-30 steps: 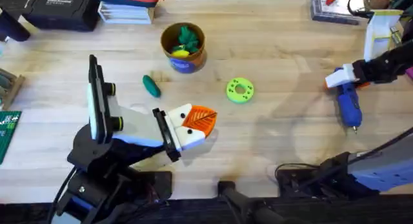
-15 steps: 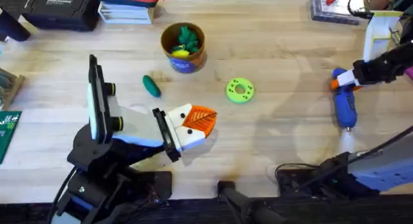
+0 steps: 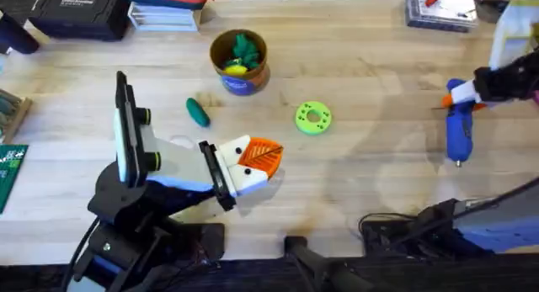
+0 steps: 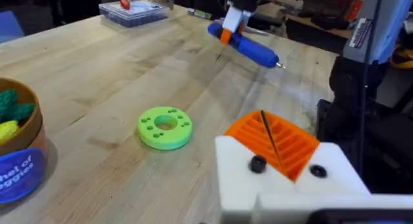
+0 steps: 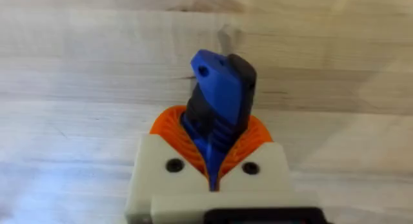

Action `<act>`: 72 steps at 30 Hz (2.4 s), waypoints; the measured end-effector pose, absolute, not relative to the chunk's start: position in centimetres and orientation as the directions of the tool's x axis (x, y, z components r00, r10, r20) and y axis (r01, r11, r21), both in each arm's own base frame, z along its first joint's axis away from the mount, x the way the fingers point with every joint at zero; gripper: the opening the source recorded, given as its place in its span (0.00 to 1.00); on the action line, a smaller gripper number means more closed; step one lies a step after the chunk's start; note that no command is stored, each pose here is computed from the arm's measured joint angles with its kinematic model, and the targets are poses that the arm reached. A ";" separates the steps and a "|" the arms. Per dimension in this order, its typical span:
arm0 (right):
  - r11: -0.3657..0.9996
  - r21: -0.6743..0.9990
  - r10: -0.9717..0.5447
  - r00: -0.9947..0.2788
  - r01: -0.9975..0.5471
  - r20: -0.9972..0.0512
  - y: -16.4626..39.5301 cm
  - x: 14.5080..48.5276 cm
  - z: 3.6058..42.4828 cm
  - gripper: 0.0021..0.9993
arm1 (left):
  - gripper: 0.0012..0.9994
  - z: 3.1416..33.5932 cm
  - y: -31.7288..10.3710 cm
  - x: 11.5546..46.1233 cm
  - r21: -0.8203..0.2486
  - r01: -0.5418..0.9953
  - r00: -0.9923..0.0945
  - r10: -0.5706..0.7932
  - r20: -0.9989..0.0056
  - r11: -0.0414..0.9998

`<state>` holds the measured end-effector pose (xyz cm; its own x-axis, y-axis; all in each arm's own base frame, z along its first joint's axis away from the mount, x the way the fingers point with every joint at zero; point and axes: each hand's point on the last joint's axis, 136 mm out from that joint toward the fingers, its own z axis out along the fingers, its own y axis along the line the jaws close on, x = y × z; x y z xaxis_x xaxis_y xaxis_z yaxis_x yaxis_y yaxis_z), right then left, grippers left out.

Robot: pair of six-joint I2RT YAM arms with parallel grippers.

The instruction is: Pick up the gripper from the table and insert it into the empty holder that is missing its gripper. Then pick up a screw, insert it into the mounting hole, and use the screwdriver to tighten it. Finally, clean up the table by picking up the vegetable and placing it into the bucket.

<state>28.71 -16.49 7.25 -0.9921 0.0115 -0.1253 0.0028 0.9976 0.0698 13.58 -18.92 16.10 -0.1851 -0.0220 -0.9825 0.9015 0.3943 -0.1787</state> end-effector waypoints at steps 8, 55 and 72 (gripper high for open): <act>0.997 -0.051 0.038 -0.935 0.060 -0.353 -15.7 29.0 16.1 0.03 | 0.00 16.1 -18.9 13.6 -0.179 0.901 -0.185 -0.022 -0.982 0.395; 0.585 -0.011 0.080 0.072 -0.811 -0.994 22.8 22.9 35.3 0.03 | 0.00 16.1 -18.9 13.6 -0.179 0.900 -0.185 -0.022 -0.982 0.397; 0.386 -0.059 0.204 0.147 -0.920 -0.968 28.8 18.4 37.7 0.03 | 0.00 16.1 -18.9 13.6 -0.178 0.900 -0.185 -0.023 -0.983 0.397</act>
